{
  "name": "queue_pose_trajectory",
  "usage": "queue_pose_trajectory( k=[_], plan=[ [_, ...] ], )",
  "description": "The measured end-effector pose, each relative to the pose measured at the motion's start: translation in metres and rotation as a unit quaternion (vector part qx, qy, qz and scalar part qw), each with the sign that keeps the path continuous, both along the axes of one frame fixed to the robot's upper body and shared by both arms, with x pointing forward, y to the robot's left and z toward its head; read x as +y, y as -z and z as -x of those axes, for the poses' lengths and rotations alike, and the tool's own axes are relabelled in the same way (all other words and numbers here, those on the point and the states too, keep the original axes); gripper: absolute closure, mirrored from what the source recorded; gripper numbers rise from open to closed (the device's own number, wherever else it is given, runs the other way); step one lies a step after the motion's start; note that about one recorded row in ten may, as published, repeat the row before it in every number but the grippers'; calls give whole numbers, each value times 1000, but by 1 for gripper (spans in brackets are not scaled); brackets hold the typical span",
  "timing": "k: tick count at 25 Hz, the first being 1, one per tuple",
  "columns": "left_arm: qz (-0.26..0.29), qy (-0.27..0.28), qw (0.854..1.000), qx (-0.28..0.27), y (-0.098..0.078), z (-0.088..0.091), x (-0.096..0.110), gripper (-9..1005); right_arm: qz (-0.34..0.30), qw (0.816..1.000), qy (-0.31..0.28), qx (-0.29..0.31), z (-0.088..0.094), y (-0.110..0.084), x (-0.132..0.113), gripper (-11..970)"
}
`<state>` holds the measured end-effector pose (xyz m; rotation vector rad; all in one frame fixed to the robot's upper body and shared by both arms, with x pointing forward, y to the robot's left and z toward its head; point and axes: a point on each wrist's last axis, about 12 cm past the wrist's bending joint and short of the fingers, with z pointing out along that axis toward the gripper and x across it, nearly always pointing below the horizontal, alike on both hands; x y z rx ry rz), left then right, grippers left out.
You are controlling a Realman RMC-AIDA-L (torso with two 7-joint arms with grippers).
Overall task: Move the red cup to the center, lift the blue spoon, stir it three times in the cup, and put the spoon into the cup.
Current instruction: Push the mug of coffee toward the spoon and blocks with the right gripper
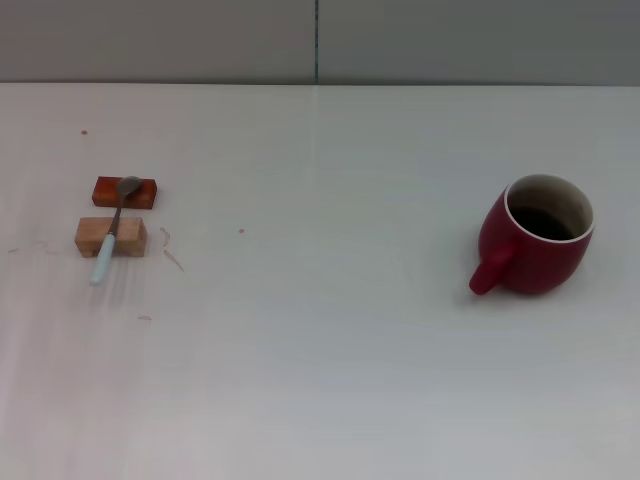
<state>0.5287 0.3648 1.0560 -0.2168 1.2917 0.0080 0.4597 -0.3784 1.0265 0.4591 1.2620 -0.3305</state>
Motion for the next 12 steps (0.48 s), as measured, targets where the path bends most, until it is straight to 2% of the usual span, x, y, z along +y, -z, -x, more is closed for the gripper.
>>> queue_pose_trajectory(
  k=[4,12],
  plan=[
    [0,0,1000,1,0,0,0,154,0,1000,1,3,1,1,-1,570],
    [1,1,1000,0,0,0,-1,154,23,999,6,29,1,3,-2,780]
  ],
)
